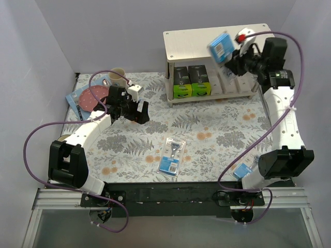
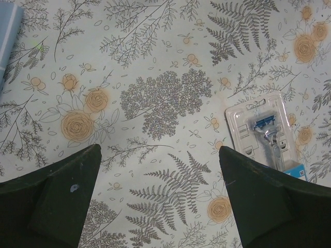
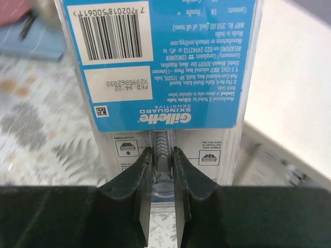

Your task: Place and organize the shaving razors onto the shelf

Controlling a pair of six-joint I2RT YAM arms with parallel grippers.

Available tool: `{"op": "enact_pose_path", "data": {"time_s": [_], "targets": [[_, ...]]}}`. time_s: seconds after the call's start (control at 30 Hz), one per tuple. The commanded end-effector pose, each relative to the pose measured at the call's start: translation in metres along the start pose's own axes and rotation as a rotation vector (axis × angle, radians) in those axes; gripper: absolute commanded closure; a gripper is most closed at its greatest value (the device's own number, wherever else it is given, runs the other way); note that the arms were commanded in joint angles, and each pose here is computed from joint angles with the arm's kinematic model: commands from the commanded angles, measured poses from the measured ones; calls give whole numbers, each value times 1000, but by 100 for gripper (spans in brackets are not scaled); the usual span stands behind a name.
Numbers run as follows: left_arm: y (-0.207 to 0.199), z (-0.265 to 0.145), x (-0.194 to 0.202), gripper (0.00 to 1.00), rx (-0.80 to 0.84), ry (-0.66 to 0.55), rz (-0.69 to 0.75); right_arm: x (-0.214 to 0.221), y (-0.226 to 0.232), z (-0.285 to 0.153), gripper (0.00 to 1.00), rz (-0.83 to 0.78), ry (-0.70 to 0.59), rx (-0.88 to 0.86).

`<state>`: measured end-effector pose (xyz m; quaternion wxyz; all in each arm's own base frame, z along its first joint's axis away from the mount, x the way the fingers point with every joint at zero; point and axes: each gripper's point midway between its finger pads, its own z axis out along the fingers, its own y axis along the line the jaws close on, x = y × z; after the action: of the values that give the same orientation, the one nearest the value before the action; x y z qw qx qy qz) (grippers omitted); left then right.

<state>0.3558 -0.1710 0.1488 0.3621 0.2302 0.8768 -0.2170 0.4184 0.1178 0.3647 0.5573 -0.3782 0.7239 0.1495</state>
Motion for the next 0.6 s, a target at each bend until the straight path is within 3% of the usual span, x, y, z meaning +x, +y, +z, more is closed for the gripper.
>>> {"op": "enact_pose_path", "data": {"time_s": [0.0, 0.03, 0.17, 0.57], "targets": [[-6, -6, -13, 2, 14, -41, 12, -46, -109, -25, 99, 274, -184, 396], [-7, -7, -14, 2, 16, -48, 14, -68, -124, -40, 99, 277, -232, 442], [-7, -8, -10, 2, 13, -45, 11, -40, -184, -48, 99, 409, -219, 581], [-7, -5, -2, 2, 16, -25, 4, -3, -236, -24, 99, 459, -213, 686]]}}
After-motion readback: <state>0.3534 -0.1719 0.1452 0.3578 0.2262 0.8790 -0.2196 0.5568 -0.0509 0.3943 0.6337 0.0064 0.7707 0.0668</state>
